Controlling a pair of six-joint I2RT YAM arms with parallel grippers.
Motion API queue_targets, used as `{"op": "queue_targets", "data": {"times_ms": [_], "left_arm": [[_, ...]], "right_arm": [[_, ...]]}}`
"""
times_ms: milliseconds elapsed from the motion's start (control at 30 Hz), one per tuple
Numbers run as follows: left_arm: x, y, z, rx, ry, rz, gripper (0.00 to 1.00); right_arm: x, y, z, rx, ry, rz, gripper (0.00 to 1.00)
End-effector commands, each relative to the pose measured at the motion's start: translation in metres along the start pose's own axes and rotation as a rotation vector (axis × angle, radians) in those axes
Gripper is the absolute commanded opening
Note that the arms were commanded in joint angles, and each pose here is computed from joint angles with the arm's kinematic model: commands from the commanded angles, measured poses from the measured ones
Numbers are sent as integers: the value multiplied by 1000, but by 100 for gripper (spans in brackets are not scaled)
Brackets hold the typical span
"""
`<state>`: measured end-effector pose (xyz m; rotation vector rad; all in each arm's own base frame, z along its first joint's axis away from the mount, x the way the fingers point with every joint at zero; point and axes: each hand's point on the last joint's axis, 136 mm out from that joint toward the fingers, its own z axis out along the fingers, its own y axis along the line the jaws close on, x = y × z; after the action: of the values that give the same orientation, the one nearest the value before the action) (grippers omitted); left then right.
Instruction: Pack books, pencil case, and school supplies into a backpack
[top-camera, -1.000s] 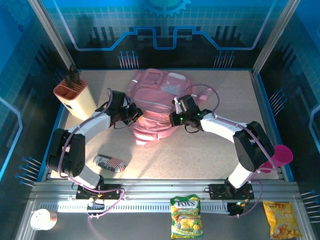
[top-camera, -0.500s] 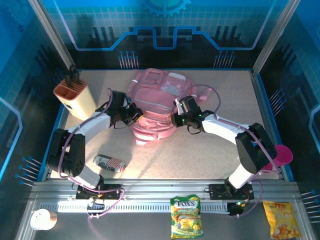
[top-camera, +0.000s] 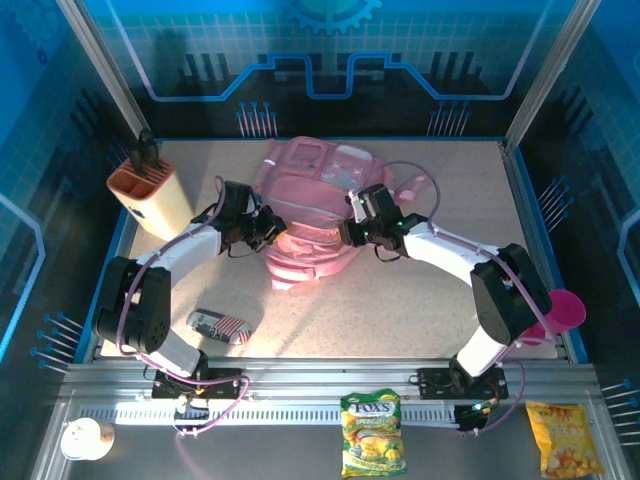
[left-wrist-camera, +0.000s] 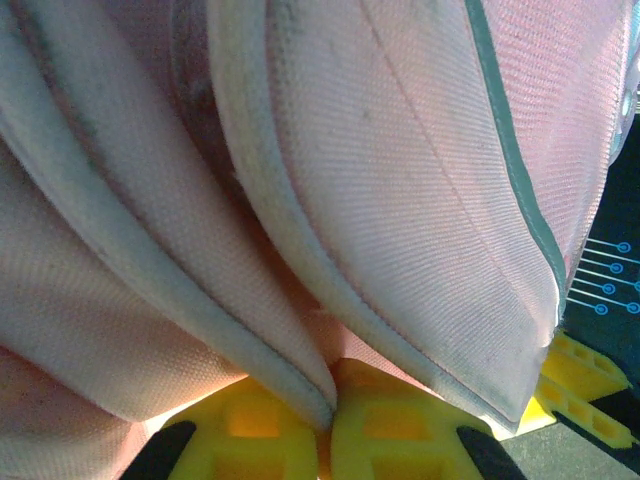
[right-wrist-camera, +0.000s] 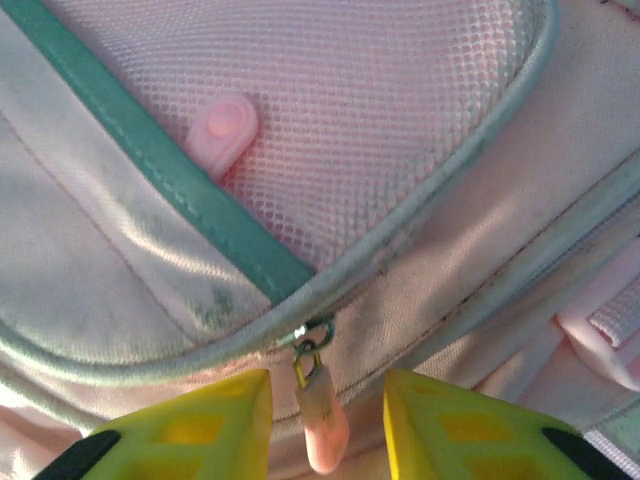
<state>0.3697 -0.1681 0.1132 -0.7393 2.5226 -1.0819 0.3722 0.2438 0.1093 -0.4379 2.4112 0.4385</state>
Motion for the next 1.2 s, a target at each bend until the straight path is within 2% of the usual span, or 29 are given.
{"op": "queue_targets", "data": {"times_ms": [0,300,700,900,933,1033,1167], "left_arm": [[7,-25,-1,72,50,48,4],[6,-27,0,81,50,41,4],[11,-41,16,138,51,3,4],[17,-49,26,145,40,4,4],[18,-49,27,142,36,1,6],[13,-38,24,89,11,-12,21],[4,-20,2,27,-74,14,36]], "right_arm": [[-2,-6,6,18,19,-6,31],[11,-1,2,-13,61,-47,8],[33,71,-21,-242,58,-322,5],[18,111,-7,-309,33,-324,6],[14,115,-5,-311,24,-306,6],[5,115,-3,-295,-5,-228,10],[6,100,-24,-270,-60,-136,24]]}}
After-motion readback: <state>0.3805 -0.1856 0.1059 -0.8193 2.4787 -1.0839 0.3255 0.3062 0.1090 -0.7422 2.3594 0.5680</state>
